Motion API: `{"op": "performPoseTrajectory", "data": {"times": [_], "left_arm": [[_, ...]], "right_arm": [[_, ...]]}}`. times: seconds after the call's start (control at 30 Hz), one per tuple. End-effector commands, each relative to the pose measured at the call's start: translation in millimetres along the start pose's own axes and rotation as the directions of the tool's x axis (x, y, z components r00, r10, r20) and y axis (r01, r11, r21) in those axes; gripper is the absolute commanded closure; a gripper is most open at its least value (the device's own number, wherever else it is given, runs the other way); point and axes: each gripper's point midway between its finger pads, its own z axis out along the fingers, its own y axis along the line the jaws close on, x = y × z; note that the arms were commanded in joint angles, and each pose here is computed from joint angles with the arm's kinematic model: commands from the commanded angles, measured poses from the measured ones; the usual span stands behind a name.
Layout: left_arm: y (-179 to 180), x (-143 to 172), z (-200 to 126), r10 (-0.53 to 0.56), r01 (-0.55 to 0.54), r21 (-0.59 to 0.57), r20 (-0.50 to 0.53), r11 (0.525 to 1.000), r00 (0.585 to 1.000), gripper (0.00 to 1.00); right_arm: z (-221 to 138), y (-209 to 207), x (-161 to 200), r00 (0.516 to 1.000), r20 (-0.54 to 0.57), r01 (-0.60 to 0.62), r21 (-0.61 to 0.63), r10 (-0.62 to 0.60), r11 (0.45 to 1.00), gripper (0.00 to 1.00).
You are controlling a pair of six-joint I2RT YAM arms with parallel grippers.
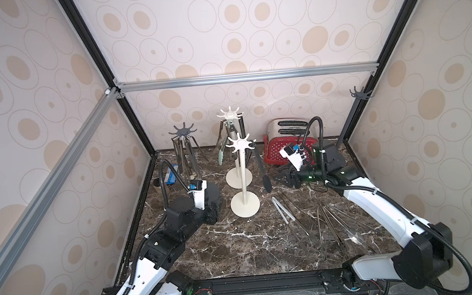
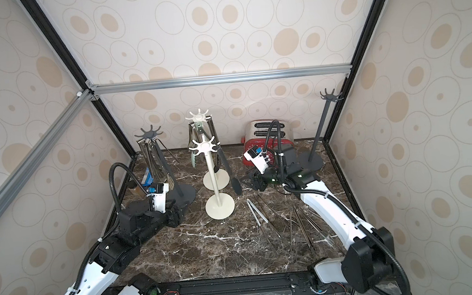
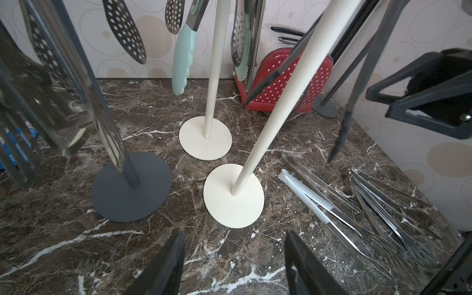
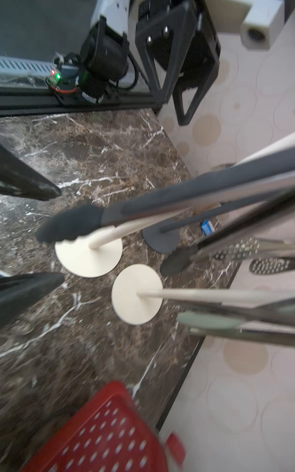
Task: Hang food tongs on kitchen utensil racks
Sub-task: Hang the food tongs on the rack, then pick up the food tongs from the center of the board.
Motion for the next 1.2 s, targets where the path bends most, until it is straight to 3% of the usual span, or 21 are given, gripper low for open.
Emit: {"op": "performPoseTrajectory", "data": {"times": [0.0,0.07,0.27,0.37,0.53,0.73,0.87,1.0,1.17], "left_arm": [[-2.0,-2.6,-2.6,0.0,0.0,0.015,0.013,1.0,1.0,0.38],[-4.8,-1.0,-1.7,0.0,0.0,0.03,0.005,1.0,1.0,0.38],[-13.7,0.0,-1.4,-0.019,0.02,0.082,-0.004,0.996,1.0,0.38],[-18.8,1.7,1.4,-0.042,0.043,0.111,-0.013,0.993,0.999,0.38],[-23.7,8.0,8.2,-0.096,0.103,0.134,-0.058,0.986,0.994,0.43],[-36.5,16.1,15.3,-0.182,0.203,0.167,-0.135,0.965,0.974,0.48],[-55.6,24.8,16.7,-0.13,0.158,0.161,-0.173,0.974,0.976,0.48],[-69.5,33.1,23.7,-0.14,0.177,0.166,-0.213,0.97,0.967,0.49],[-87.2,38.8,24.3,-0.133,0.173,0.157,-0.241,0.972,0.961,0.5]], "right_arm": [[-27.9,-36.7,31.3,0.992,-0.061,-0.089,0.285,0.111,0.954,0.51],[-45.3,-47.6,50.6,0.982,-0.083,-0.123,0.398,0.169,0.909,0.51],[-101.9,-74.5,118.9,0.926,-0.12,-0.171,0.71,0.357,0.683,0.49],[-120.1,-76.0,149.2,0.883,-0.132,-0.185,0.784,0.451,0.592,0.49],[-134.7,-75.1,188.2,0.795,-0.162,-0.19,0.849,0.585,0.493,0.51],[-148.6,-86.8,204.8,0.735,-0.081,-0.26,0.883,0.674,0.39,0.52],[-153.4,-95.1,221.4,0.664,-0.022,-0.332,0.887,0.747,0.321,0.55],[-145.0,-97.4,241.2,0.592,-0.024,-0.379,0.874,0.806,0.304,0.56],[-134.2,-104.5,246.7,0.569,-0.054,-0.379,0.869,0.821,0.32,0.57]]}}
